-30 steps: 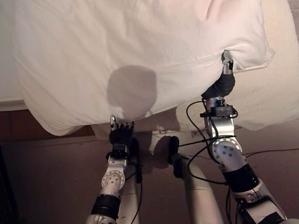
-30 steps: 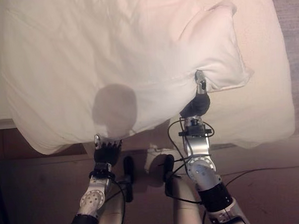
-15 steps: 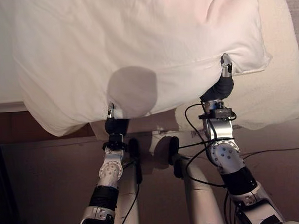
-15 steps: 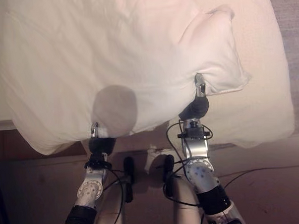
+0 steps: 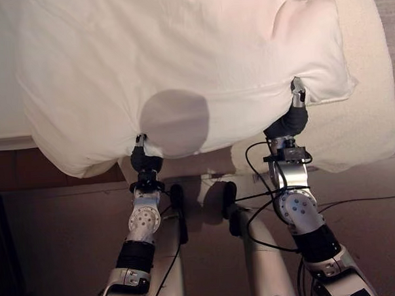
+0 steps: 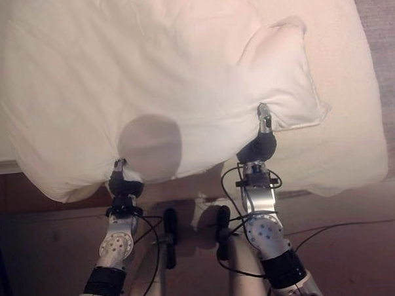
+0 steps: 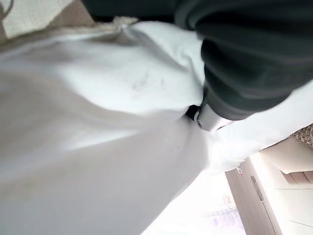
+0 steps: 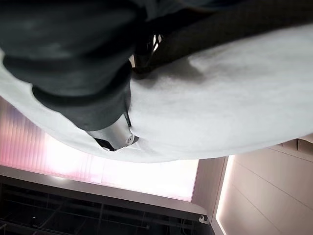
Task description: Make the bed
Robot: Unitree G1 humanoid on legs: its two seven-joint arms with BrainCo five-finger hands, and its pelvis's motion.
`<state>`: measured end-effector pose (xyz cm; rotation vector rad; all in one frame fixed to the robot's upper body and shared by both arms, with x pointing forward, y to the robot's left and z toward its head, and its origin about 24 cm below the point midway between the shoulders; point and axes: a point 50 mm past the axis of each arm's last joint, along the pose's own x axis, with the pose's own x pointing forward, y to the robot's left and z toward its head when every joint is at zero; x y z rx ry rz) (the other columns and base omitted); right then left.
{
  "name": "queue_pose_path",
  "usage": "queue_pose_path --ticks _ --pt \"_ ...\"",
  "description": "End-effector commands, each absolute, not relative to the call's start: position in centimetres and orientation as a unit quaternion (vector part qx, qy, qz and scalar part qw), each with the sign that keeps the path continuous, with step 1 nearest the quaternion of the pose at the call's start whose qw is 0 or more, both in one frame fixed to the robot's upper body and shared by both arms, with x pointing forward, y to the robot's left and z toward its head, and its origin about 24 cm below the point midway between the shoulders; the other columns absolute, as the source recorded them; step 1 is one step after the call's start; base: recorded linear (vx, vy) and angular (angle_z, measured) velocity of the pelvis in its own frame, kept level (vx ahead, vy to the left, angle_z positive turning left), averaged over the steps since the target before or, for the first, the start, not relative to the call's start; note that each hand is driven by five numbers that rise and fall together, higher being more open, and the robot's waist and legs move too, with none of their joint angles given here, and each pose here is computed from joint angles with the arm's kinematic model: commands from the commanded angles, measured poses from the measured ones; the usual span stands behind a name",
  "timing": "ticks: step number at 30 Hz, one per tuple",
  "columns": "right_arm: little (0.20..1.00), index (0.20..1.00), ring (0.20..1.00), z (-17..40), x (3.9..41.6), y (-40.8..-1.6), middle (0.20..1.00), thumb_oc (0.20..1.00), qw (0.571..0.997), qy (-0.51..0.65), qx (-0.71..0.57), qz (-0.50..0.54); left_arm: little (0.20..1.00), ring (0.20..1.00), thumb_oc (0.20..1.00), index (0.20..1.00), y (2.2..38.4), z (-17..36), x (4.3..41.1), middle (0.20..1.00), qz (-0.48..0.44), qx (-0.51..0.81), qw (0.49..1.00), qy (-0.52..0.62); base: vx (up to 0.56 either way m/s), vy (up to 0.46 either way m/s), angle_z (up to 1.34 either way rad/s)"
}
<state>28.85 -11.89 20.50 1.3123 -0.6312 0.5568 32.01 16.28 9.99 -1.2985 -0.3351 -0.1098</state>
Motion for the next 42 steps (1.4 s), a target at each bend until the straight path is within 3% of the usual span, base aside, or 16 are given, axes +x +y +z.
queue_pose_path --ticks 1,16,20,26,34,42 --pt "0.2 0.2 0.2 22.9 26.1 -14.2 0.2 0.2 0.665 -0.386 0.591 0.245 0.2 0.2 0.2 0.2 18.8 13.6 30.7 0.2 -0.032 -0.563 0.786 -0.254 0.0 -0.052 0.01" --pt "0.2 0.2 0.2 16.4 27.8 -19.4 0.2 0.2 0.738 -0.325 0.591 0.027 0.2 0.2 0.2 0.2 22.9 15.9 27.3 0.2 0.08 -0.535 0.762 -0.356 0.01 -0.058 0.17" --pt "0.2 0.2 0.2 14.7 28.0 -20.5 0.2 0.2 0.734 -0.313 0.602 -0.02 0.2 0.2 0.2 0.2 23.4 17.6 27.1 0.2 0.085 -0.526 0.75 -0.393 0.07 0.311 0.23" --pt "0.2 0.2 0.2 14.1 28.0 -20.5 0.2 0.2 0.729 -0.308 0.611 -0.027 0.2 0.2 0.2 0.2 23.1 18.6 27.8 0.2 0.06 -0.54 0.733 -0.409 0.06 0.695 -0.17" --pt "0.2 0.2 0.2 13.6 27.9 -19.4 0.2 0.2 0.751 -0.288 0.594 -0.013 0.2 0.2 0.2 0.2 22.8 17.4 27.7 0.2 0.045 -0.523 0.758 -0.386 0.03 0.588 -0.63" --pt "0.2 0.2 0.2 11.9 27.4 -19.4 0.2 0.2 0.763 -0.264 0.59 -0.028 0.2 0.2 0.2 0.2 21.6 15.5 28.4 0.2 0.059 -0.523 0.784 -0.328 0.0 0.068 0.16"
